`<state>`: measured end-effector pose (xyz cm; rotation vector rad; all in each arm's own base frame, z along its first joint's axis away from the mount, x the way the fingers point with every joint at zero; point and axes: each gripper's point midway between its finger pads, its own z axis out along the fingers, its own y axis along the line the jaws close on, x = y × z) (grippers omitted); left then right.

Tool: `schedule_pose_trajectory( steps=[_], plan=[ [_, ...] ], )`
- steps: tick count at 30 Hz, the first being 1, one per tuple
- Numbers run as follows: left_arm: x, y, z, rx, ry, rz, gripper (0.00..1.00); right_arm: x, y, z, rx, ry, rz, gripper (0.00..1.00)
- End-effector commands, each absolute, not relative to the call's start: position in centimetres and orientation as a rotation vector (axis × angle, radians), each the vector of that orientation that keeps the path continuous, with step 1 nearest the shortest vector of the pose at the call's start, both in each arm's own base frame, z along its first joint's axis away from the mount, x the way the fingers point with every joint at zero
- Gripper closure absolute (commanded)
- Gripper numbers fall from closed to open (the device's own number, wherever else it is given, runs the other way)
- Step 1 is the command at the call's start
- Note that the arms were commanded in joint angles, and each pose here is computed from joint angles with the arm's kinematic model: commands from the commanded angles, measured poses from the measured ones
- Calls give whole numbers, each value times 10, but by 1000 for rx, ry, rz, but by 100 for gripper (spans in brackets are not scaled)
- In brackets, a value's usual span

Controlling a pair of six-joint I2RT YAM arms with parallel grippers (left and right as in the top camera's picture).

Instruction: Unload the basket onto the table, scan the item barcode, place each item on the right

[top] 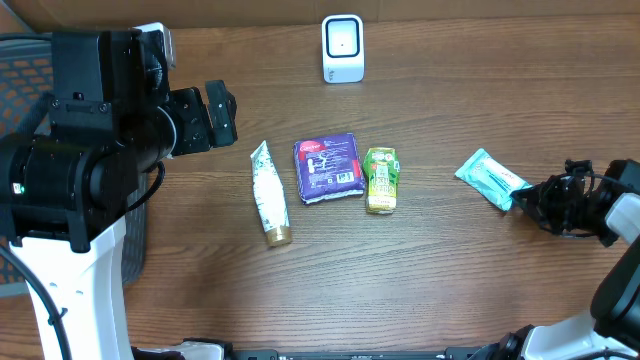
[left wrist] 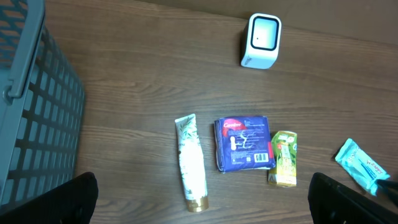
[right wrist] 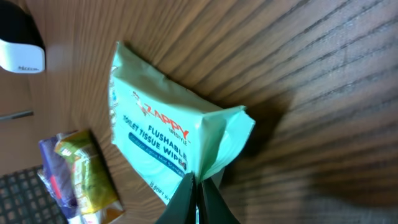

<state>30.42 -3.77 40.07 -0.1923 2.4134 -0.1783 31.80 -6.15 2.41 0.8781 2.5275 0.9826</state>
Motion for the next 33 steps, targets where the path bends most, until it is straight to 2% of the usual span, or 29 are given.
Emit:
schedule_pose_trajectory(
  steps=[1, 7, 13, 14, 15, 16, 17, 21, 33],
  plan=[
    [306, -35, 402, -183, 2409, -159, 0, 342, -67, 77, 736, 2453, 912, 96],
    [306, -35, 402, -183, 2409, -159, 0, 349, -44, 130, 577, 2492, 698, 96],
    [306, -35, 402, -183, 2409, -159, 0, 350, -28, 127, 656, 2554, 493, 95],
    [306, -35, 402, -183, 2409, -159, 0, 349, -28, 124, 698, 2560, 494, 84],
    [306, -35, 402, -183, 2409, -159, 0, 348, -28, 121, 743, 2565, 503, 60],
    [306, -35, 402, -183, 2409, -159, 0, 347, -29, 117, 801, 2565, 512, 44],
    [306, -35, 402, -183, 2409, -159, 0, 346, -32, 112, 871, 2564, 519, 38],
    [306, -35, 402, -183, 2409, -159, 0, 341, -44, 92, 1028, 2588, 525, 37],
    [306, -35, 402, -183, 2409, -159, 0, 329, -42, 29, 1135, 2749, 522, 39]
  ],
)
